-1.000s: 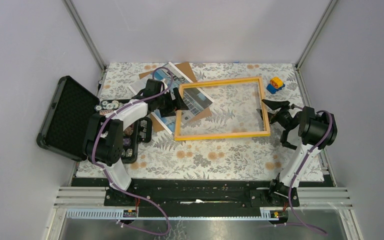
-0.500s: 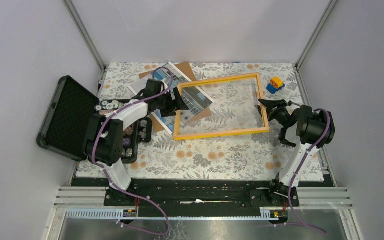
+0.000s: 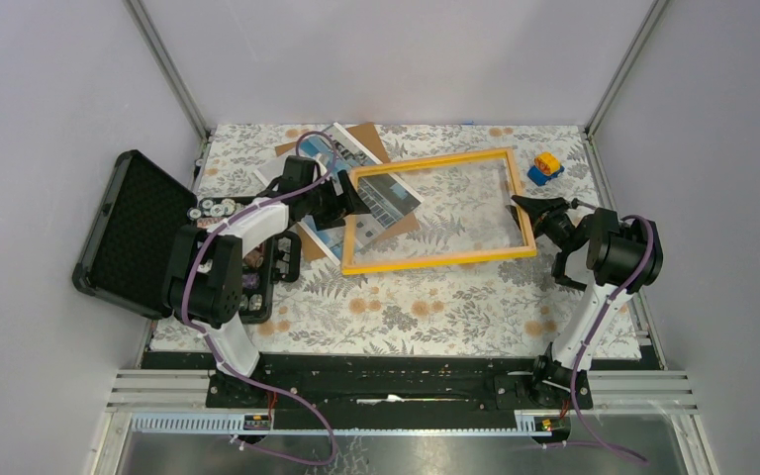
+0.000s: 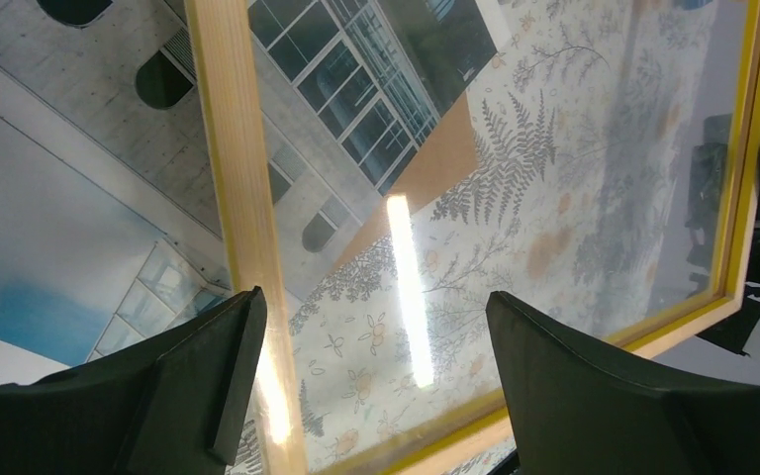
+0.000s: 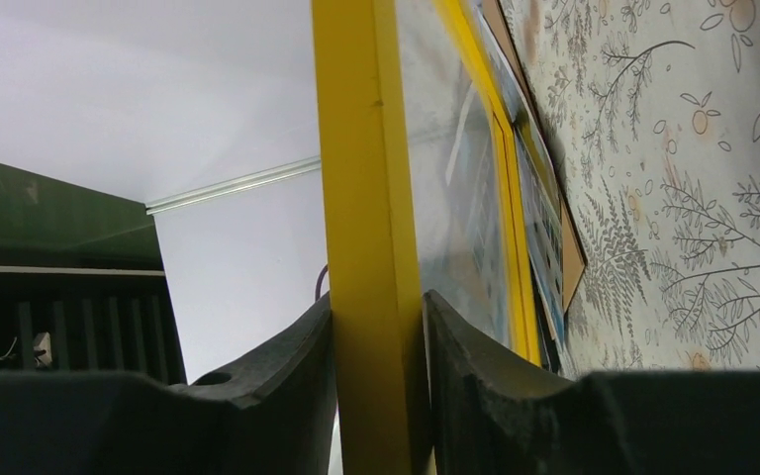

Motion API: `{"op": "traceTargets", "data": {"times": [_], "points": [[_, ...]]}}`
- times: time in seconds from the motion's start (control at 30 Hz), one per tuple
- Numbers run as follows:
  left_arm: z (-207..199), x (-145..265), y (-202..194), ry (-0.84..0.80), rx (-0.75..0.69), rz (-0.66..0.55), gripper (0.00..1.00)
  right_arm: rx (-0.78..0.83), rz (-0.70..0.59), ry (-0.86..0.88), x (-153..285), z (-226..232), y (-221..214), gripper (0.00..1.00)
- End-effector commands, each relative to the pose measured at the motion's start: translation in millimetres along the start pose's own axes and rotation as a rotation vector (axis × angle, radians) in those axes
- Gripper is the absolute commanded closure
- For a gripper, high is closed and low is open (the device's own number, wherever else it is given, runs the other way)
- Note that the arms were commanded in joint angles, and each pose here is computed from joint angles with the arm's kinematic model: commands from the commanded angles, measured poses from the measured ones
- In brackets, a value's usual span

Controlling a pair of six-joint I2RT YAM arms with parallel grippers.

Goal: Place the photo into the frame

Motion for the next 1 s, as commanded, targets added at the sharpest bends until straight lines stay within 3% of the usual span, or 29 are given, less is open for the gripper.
{"op": "traceTargets", "data": {"times": [0.0,0.1,0.3,0.47,0.6,0.77,0.97], "points": [[-8,0,3,-0.075,0.005,-0.021,0.11,0.124,0.053,0.109,-2,30,-9,0.58],[-6,0,2,-0.094,0.025,-0.017,0.11,0.130,0.055,0.118,-3,35,-9,0.60],[-9,6,4,-0.092,0.019,-0.044,0.11,0.126,0.052,0.123,-3,37,-8,0.75],[-9,9,5,-0.080,0.016,-0.057,0.11,0.124,0.052,0.118,-3,34,-9,0.75],[-13,21,13,-0.047,-0.027,-0.106,0.01,0.123,0.052,0.114,-3,32,-8,0.75],[-13,29,21,0.015,-0.042,-0.143,0.01,0.118,0.049,0.108,-2,28,-8,0.75],[1,15,16,0.071,0.012,-0.098,0.01,0.114,0.048,0.106,-3,27,-8,0.75]]}}
Point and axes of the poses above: each gripper's point midway between its finger pads, its own x axis back along the fingers, its own z axis along the line the jaws close on, y = z × x, the point moved 5 cm from there along x, back along the fingers, and after that the axes turned 2 degrees about x, right-handed, at the moved point
